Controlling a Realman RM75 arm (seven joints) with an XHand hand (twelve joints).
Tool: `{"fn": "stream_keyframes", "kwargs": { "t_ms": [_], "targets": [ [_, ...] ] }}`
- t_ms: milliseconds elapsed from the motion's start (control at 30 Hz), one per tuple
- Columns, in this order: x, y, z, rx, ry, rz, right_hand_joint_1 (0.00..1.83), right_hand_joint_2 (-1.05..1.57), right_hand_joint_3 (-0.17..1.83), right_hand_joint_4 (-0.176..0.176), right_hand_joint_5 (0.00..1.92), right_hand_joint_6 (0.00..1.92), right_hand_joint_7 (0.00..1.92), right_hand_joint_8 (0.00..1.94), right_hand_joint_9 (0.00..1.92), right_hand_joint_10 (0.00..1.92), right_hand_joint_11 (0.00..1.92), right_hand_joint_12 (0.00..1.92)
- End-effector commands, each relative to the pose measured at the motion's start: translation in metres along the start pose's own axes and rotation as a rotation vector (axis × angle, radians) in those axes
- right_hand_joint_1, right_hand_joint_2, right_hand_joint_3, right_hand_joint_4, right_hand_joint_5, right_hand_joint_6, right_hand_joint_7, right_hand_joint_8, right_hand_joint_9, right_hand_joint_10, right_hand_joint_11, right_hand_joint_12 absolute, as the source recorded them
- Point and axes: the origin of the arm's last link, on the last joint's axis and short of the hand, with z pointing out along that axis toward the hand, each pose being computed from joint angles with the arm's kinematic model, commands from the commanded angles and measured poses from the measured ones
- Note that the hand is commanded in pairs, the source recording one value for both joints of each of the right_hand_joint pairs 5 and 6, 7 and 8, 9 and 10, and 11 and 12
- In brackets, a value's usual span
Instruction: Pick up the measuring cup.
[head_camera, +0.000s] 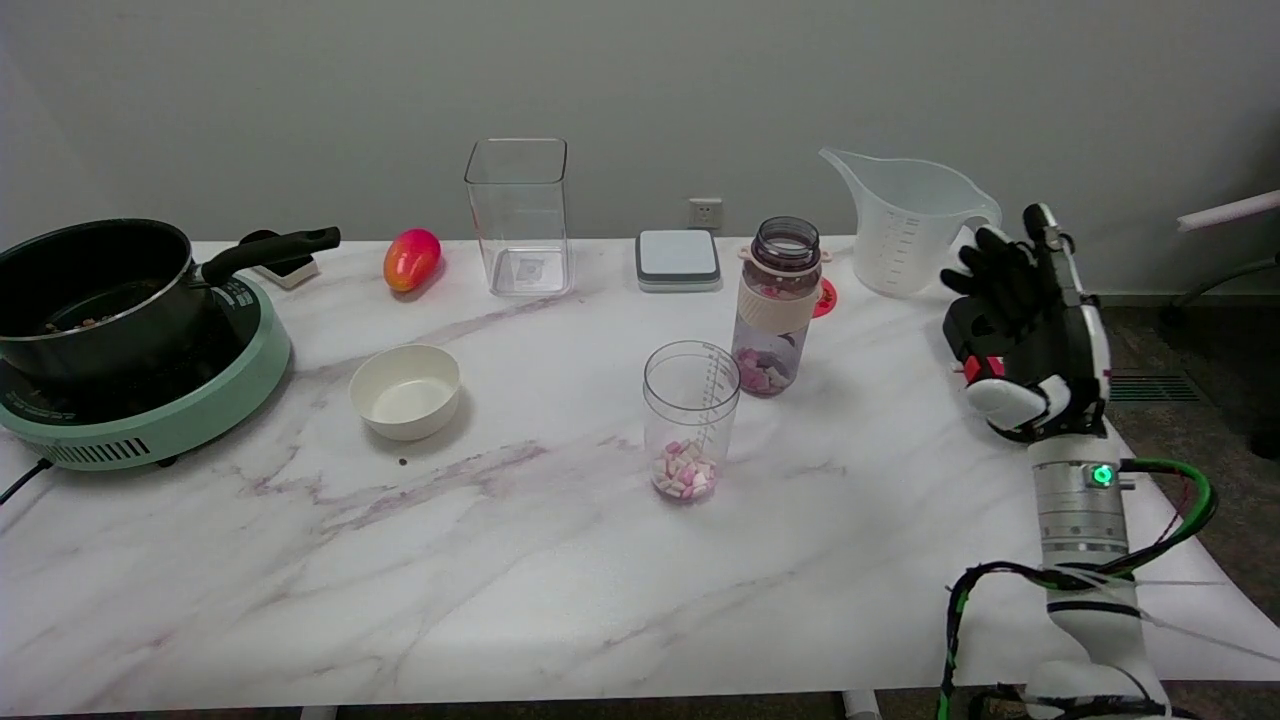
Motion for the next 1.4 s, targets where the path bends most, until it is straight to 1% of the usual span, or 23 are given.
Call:
{"fn": "stream_keyframes", "kwargs": {
  "t_ms": [33,167,467,700,767,900,1067,1400],
  "targets": [
    [-0.064,0.010,-0.060,-0.053,-0.150,-0.035,1.04,-0.42,0.72,0.000,0.12,0.12,0.42,0.42,0.46,0.46,0.58,0.58],
    [-0.077,0.012,-0.073,-0.049,-0.155,-0.032,1.04,-0.39,0.75,0.000,0.14,0.14,0.44,0.44,0.47,0.47,0.58,0.58],
    [-0.097,0.026,-0.095,-0.097,-0.186,-0.026,1.04,-0.30,0.86,0.000,0.20,0.20,0.48,0.48,0.48,0.48,0.57,0.57],
    [-0.109,0.045,-0.102,-0.142,-0.268,-0.060,1.03,-0.30,0.96,0.000,0.25,0.25,0.49,0.49,0.47,0.47,0.54,0.54],
    [-0.114,0.048,-0.104,-0.149,-0.279,-0.055,1.02,-0.30,0.97,0.000,0.25,0.25,0.49,0.49,0.47,0.47,0.53,0.53],
    [-0.122,0.058,-0.110,-0.201,-0.298,-0.009,1.01,-0.31,0.99,0.000,0.25,0.25,0.49,0.49,0.46,0.46,0.51,0.51],
    [-0.125,0.066,-0.115,-0.232,-0.284,0.034,1.01,-0.36,1.03,0.000,0.25,0.25,0.48,0.48,0.45,0.45,0.49,0.49],
    [-0.122,0.069,-0.106,-0.224,-0.279,0.021,1.01,-0.42,1.02,0.000,0.23,0.23,0.47,0.47,0.44,0.44,0.48,0.48]
  ]
}}
